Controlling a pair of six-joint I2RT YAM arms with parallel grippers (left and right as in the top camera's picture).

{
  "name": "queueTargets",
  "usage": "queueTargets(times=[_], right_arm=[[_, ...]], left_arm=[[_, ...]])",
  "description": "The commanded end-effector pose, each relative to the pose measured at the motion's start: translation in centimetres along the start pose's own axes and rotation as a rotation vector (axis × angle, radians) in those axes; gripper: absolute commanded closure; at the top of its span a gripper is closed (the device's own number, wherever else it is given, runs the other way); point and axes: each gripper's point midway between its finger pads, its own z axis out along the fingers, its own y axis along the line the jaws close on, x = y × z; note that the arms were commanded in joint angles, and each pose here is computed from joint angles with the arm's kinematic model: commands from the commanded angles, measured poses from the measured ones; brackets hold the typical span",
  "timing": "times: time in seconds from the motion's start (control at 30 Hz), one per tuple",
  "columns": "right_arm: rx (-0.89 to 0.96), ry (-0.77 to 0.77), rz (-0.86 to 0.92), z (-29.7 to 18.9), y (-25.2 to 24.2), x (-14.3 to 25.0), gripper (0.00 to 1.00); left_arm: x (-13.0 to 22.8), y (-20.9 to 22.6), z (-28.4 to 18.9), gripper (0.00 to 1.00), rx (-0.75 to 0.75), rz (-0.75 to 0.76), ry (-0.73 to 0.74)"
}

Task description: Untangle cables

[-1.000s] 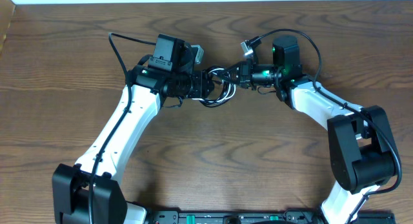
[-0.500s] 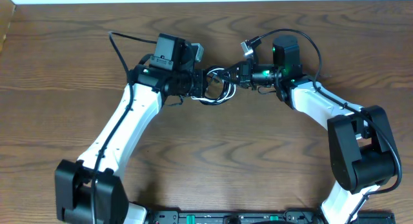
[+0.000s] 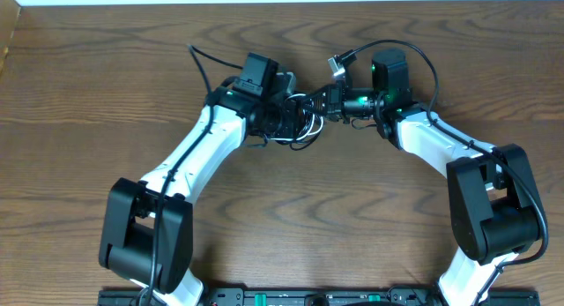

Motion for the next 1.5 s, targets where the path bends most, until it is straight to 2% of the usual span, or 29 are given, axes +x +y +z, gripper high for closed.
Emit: queueTargets(times=[0.0,0.07,0.37,0.47,0.6,0.67,0.77,0.87,0.97,1.03,1.07,1.27,1.47], right_arm=[[-0.015,0.002,-0.007,-0.1,0.8,-0.1,0.99],[-0.015,0.002,-0.007,-0.1,0.7,-0.1,0.99],[-0.015,0.002,-0.007,-0.1,0.8,-0.1,0.99],[-0.015,0.002,-0.007,-0.1,0.8,-0.1,0.99],[-0.015,0.002,-0.007,-0.1,0.7,-0.1,0.99],[-0.014,-0.002,-0.006,-0.2,0.7,-0.3,0.99],[-0.012,-0.015,-0.003,-0.7,0.5,-0.7,0.99],[-0.009,-0.030,0.001,-1.3,0.3,-1.2,0.99],[-0.007,-0.040,0.004,-1.7,0.1,-1.5,0.99],[-0.006,-0.042,0.004,-1.7,0.1,-1.5,0.99],[-0.007,-0.042,0.004,-1.7,0.1,-1.5,0.99],[-0.007,-0.042,0.021,-1.7,0.1,-1.5,0.99],[-0.007,-0.042,0.023,-1.7,0.1,-1.5,0.99]], left_arm=[[-0.9,-0.2,-2.0,0.49,0.014,-0.007,-0.043],[-1.2,-0.4,-3.2,0.42,0.017,-0.005,-0.068],[-2.1,-2.1,-6.6,0.43,0.039,0.034,-0.160],[-2.1,-2.0,-6.7,0.58,0.031,0.034,-0.163],[-2.2,-0.2,-6.8,0.89,-0.065,-0.013,-0.176],[-2.1,1.9,-7.1,0.90,-0.153,-0.112,-0.185],[-1.4,5.4,-8.1,0.90,-0.276,-0.282,-0.192],[-0.8,8.3,-9.2,0.88,-0.318,-0.429,-0.189],[-0.5,10.2,-10.1,0.72,-0.318,-0.536,-0.191],[-0.6,10.5,-10.4,0.59,-0.262,-0.571,-0.182],[-0.6,10.4,-10.4,0.55,-0.234,-0.583,-0.177],[-0.3,11.5,-11.0,0.49,-0.225,-0.628,-0.172],[-0.3,11.3,-10.7,0.52,-0.221,-0.643,-0.173]])
